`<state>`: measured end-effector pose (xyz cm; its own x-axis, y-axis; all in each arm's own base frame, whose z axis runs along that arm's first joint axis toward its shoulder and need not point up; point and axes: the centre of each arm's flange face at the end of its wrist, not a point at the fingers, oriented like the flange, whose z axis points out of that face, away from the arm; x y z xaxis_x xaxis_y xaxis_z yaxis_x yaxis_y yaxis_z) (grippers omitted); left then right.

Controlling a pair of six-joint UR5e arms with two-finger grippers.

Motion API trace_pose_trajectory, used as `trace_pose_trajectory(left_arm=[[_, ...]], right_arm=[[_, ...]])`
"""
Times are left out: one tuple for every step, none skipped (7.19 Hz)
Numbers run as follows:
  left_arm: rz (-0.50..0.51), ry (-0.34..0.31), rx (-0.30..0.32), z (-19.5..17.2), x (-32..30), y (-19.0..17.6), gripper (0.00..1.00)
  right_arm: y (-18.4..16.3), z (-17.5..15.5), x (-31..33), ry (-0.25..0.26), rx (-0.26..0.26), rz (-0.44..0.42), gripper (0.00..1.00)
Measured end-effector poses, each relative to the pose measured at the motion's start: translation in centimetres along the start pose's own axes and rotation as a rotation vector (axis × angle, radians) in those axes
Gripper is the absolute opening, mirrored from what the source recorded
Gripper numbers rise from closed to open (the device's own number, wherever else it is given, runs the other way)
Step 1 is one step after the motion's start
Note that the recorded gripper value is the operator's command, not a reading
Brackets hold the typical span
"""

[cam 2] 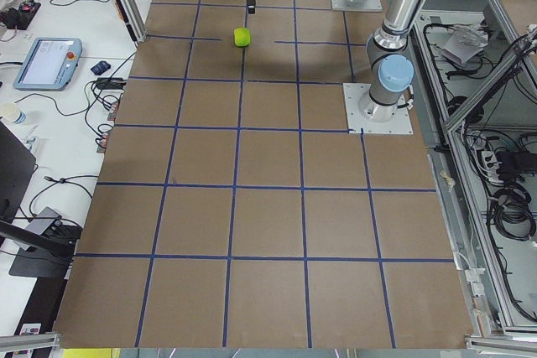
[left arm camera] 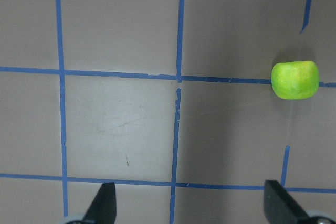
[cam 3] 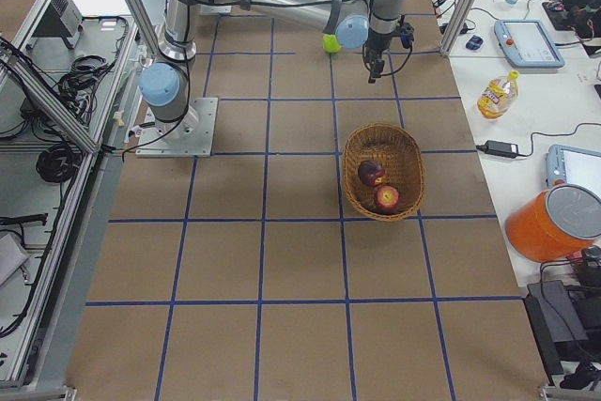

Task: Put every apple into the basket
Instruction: 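Withdraw the left gripper while the right gripper reaches toward the green apple, then lower the right gripper onto the green apple and close it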

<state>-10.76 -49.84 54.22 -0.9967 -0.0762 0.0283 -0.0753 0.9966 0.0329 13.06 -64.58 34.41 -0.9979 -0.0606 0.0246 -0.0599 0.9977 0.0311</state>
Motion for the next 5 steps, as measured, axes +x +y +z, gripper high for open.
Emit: trace_pose_trajectory(left_arm=[[0.011,0.008,-0.007,0.2,-0.7,0.2,1.0],[0.029,0.008,-0.008,0.7,-1.0,0.1,1.0],[0.037,0.006,0.003,1.0,-1.0,-0.5,1.0],[0.039,0.003,0.022,1.2,-1.1,-1.2,1.0],[0.041,0.0,0.045,1.1,-1.1,-1.4,1.0]], right_arm=[[1.2,0.7,-5.5,0.001,-0.01,-0.051,1.0],[2.3,1.7,-9.7,-0.011,-0.017,-0.099,1.0],[2.8,3.1,-12.8,-0.04,-0.011,-0.136,1.0],[3.0,4.8,-15.7,-0.059,-0.003,-0.16,1.0],[3.2,6.9,-18.7,-0.07,0.007,-0.166,1.0]])
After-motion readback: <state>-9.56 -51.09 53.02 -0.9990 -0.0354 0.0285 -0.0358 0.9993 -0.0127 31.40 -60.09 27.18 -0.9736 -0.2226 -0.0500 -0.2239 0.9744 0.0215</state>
